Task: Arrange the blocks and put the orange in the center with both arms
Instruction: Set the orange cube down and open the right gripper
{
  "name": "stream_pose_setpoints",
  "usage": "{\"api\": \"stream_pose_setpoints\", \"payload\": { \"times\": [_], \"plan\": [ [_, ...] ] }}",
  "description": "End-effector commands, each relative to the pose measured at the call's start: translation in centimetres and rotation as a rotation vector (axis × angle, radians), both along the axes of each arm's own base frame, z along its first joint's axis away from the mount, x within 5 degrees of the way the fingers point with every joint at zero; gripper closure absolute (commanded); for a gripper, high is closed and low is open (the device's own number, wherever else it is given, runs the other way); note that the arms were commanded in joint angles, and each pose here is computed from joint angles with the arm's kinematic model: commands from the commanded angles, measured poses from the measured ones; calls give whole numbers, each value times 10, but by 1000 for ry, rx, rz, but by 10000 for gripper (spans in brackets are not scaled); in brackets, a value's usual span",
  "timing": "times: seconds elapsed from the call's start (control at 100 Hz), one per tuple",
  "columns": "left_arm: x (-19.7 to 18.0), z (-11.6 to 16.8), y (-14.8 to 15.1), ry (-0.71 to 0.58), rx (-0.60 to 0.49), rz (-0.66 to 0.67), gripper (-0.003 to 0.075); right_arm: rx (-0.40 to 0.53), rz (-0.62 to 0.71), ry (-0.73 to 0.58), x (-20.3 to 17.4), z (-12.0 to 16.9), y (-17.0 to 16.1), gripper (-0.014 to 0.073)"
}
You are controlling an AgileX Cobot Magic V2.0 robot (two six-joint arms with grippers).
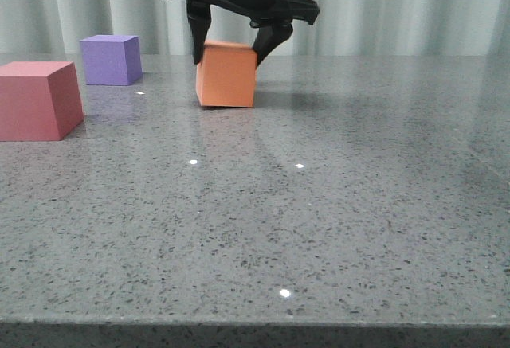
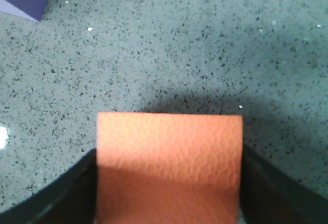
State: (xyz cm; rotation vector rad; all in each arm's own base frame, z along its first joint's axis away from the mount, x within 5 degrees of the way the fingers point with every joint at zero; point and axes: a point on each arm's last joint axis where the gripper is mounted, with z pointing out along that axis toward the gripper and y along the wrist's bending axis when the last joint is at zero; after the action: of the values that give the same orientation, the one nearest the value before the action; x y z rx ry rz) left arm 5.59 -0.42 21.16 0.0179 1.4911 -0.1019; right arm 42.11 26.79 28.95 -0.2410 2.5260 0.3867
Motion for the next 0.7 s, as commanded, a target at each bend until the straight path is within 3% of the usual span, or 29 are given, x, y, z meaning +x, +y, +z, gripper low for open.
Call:
{"api": "stream_pose_setpoints", "payload": {
  "times": [0.0,0.18,0.34,0.69],
  "plan": [
    [-2,-5,0,-75,-7,-6,741,62,-2,-118,-6,44,-6,-41],
    [-2,-5,0,-75,-7,-6,741,63,-2,-120,-8,48,-7,-59],
    [-2,-5,0,-75,-7,-6,741,67,4,-149,-17,71,-16,-59],
    [-2,-5,0,-75,-7,-6,741,-21,-7,-222,-38,135,-89,-59]
  ]
}}
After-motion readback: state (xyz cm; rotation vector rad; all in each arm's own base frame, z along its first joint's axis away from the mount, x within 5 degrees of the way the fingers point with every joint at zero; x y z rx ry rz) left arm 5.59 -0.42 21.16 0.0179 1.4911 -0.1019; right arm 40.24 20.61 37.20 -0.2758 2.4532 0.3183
